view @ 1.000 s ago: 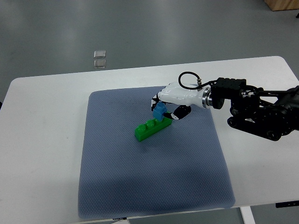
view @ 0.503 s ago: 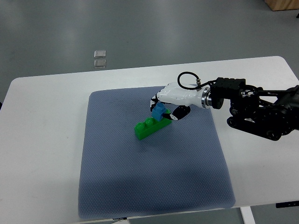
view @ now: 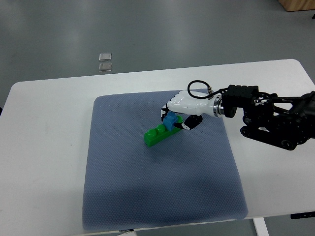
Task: Stack blue block on green block with right hand
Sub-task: 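Lower the blue block onto the green block's studs and press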
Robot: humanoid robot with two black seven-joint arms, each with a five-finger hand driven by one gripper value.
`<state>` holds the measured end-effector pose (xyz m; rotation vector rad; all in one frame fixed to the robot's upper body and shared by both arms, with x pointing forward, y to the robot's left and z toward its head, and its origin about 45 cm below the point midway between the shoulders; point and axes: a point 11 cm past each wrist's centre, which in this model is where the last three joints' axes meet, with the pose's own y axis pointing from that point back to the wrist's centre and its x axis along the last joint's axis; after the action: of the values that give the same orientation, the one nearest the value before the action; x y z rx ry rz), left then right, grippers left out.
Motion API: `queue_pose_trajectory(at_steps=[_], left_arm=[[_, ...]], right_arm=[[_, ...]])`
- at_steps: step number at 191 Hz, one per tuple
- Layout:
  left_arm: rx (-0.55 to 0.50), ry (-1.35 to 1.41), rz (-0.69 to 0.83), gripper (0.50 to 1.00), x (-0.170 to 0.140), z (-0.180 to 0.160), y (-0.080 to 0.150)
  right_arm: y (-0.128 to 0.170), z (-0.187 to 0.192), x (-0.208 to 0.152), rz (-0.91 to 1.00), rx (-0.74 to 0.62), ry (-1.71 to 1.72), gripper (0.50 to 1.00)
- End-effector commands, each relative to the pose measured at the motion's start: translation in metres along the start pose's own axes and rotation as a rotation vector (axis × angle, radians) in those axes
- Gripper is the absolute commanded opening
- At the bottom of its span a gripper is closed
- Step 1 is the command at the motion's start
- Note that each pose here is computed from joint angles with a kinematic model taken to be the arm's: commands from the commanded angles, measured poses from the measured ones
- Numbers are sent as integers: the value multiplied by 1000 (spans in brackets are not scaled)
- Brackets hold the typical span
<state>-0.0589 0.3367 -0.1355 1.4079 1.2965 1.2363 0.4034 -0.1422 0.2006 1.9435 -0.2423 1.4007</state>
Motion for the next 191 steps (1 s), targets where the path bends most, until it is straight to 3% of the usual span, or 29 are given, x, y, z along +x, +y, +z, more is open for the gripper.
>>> queue_pose_trajectory(at_steps=[1,165,191], left_arm=[[0,0,0,1000,0,0,0],[0,0,0,1000,0,0,0],[0,0,0,1000,0,0,0]], right_arm=[[0,3,-1,-1,-9,0,568],[-8,-8,-5,-21,17,30,568],[-8,-8,-5,-21,15,30,590]])
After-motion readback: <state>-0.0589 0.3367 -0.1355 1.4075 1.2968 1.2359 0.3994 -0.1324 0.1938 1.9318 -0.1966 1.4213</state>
